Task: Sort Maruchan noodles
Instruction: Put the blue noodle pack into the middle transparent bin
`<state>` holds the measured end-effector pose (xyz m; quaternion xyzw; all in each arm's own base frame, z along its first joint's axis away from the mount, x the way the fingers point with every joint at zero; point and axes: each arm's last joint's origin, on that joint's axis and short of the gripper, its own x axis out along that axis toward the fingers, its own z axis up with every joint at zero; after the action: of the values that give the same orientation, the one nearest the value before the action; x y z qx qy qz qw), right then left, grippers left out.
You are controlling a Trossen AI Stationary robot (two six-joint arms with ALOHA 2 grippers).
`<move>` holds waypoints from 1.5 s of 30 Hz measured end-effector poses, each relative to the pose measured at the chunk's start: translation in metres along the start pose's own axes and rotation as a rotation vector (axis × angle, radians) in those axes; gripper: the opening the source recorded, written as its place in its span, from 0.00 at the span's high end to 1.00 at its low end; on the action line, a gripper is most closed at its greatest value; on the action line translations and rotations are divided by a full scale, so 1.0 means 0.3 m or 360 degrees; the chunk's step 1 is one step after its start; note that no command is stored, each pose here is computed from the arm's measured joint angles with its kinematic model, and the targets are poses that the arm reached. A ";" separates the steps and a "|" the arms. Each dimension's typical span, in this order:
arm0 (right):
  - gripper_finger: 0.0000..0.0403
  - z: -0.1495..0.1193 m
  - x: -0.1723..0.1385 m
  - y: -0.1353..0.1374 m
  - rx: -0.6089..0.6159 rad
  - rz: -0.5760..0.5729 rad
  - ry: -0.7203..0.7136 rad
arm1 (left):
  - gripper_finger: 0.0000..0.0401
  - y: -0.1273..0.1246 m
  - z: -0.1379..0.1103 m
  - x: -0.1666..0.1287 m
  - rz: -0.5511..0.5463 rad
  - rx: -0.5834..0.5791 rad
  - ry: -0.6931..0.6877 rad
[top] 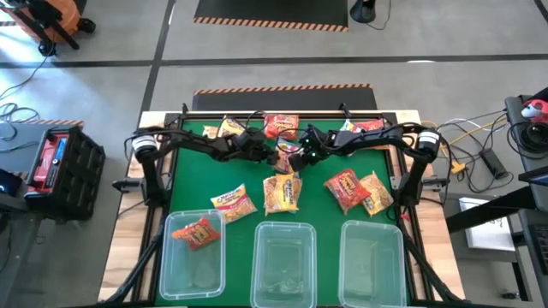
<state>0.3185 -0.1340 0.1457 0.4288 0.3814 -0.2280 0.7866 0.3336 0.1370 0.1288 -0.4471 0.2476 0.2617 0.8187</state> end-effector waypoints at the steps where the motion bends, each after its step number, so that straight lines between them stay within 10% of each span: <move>1: 0.56 0.000 0.000 0.000 -0.0003 0.0000 0.0000 | 0.48 -0.001 0.001 0.003 -0.0001 0.0000 0.0000; 45: 0.56 0.005 -0.119 0.018 -0.0168 -0.0013 -0.0004 | 0.68 -0.007 -0.016 0.058 -0.0274 -0.0108 0.0204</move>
<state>0.3011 -0.1313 0.1772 0.3850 0.3937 -0.2113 0.8076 0.3472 0.1354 0.1166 -0.5101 0.2511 0.1696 0.8049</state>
